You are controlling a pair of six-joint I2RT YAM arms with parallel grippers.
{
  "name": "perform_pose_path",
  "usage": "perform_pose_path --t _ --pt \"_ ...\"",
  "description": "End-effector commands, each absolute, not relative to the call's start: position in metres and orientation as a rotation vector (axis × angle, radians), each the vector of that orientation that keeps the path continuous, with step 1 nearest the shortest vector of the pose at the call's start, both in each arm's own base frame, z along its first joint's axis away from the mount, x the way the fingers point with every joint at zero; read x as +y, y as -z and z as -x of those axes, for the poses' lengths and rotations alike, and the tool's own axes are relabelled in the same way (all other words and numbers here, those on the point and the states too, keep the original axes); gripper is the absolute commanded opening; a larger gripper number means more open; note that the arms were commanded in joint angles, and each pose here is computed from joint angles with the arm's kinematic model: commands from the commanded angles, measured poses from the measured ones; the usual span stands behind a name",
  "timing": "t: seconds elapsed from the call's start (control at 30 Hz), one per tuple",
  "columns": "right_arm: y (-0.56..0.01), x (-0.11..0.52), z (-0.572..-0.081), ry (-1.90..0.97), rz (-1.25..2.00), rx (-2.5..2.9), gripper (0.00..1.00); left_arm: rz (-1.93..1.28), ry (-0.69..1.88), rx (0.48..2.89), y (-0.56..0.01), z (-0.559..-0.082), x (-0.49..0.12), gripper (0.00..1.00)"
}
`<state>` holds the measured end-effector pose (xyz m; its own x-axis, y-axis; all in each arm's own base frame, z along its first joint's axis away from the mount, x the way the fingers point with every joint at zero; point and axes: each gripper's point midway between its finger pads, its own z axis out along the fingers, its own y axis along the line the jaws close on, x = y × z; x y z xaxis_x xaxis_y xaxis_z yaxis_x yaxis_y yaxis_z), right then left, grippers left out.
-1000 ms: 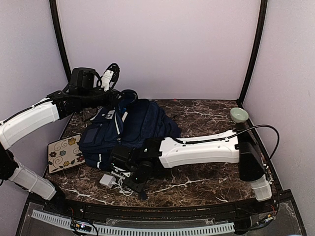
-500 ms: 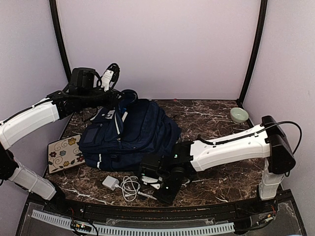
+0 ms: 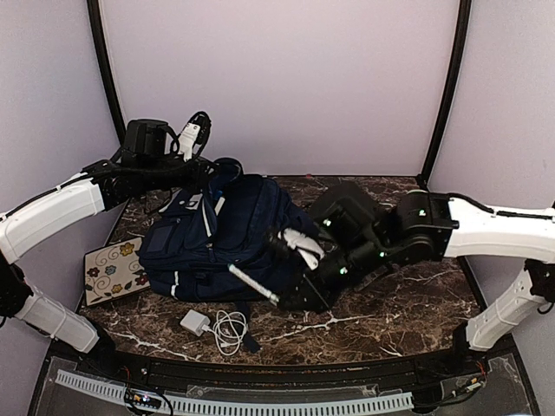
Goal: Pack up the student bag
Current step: Place the pen in the upper front pocket of the bag.
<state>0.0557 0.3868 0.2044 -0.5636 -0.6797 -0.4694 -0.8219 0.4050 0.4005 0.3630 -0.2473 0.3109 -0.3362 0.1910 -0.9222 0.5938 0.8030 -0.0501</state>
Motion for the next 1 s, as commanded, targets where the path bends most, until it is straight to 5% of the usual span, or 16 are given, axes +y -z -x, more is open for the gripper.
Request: perform_pose_path --t 0.0,0.2,0.47,0.63,0.77,0.83,0.97 --pt "-0.275 0.407 -0.143 -1.123 0.789 2.309 0.00 -0.525 0.479 1.659 -0.387 -0.363 -0.237 0.00" --pt "-0.291 0.450 -0.225 -1.408 0.398 2.232 0.00 -0.538 0.503 1.650 -0.389 -0.360 -0.240 0.00" --pt "-0.269 0.511 -0.284 -1.541 0.267 2.190 0.00 -0.541 0.503 1.646 -0.390 -0.358 -0.240 0.00" --pt "-0.263 0.522 -0.288 -1.601 0.192 2.220 0.38 -0.543 0.498 1.642 -0.391 -0.358 -0.239 0.00" --pt "-0.284 0.508 -0.271 -1.591 0.214 2.214 0.41 -0.543 0.500 1.643 -0.390 -0.358 -0.240 0.00" --pt "-0.295 0.490 -0.283 -1.299 0.306 2.092 0.67 -0.544 0.503 1.645 -0.390 -0.358 -0.240 0.00" --pt "-0.324 0.502 -0.202 -1.071 0.736 1.871 0.76 -0.541 0.494 1.649 -0.388 -0.360 -0.239 0.00"
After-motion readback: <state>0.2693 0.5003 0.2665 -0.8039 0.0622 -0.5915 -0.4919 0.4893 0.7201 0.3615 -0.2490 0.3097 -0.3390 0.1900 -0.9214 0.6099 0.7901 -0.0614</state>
